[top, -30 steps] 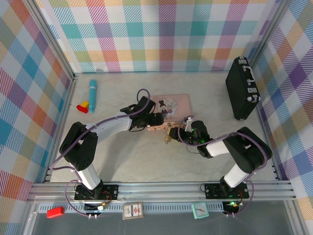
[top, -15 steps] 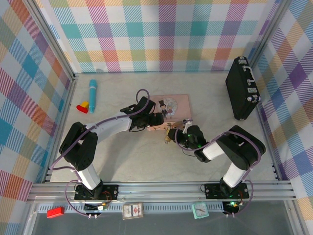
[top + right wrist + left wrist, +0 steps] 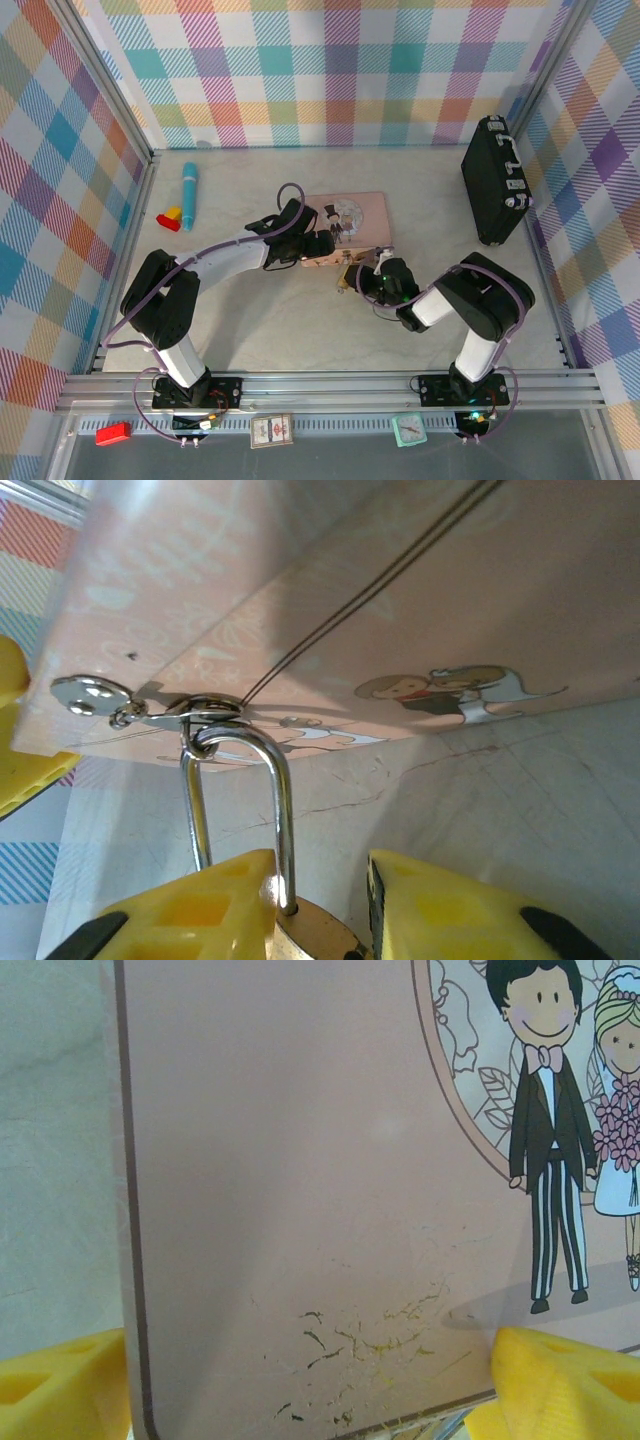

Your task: Unlock a padlock with a key

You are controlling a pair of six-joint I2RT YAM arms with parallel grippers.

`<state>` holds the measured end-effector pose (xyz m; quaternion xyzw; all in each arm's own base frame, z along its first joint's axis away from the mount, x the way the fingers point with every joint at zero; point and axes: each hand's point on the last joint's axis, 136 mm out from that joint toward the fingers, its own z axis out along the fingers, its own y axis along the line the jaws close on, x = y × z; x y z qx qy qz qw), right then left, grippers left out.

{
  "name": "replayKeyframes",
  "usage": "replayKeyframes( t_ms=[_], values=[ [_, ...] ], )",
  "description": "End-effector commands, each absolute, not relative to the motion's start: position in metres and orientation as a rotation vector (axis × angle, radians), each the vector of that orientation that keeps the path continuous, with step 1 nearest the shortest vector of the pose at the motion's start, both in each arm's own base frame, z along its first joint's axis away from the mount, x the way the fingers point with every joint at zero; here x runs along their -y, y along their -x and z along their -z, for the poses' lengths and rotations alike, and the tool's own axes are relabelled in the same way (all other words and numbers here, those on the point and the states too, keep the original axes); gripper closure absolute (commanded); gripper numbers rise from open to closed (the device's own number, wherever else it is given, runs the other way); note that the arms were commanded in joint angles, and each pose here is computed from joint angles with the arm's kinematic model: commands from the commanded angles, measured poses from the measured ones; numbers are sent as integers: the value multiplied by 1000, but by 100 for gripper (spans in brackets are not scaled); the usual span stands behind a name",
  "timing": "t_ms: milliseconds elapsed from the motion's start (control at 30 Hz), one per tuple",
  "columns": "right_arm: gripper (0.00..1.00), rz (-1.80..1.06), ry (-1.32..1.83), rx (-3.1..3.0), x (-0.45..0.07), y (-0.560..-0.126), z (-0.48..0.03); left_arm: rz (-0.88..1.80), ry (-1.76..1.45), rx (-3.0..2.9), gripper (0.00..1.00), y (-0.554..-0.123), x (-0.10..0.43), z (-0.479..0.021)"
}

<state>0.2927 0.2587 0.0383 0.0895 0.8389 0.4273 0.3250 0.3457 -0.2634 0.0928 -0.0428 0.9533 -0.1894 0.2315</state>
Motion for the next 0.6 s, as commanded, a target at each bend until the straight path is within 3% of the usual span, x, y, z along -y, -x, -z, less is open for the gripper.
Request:
replayKeyframes(
  t_ms=[0, 567],
  values=[
    [70, -1201, -211, -2182, -275, -295, -42, 501, 122, -2654, 12, -331, 257, -89],
    [76, -1221, -201, -2192, -283, -300, -44, 493, 139, -2660, 12, -330, 255, -87]
  ],
)
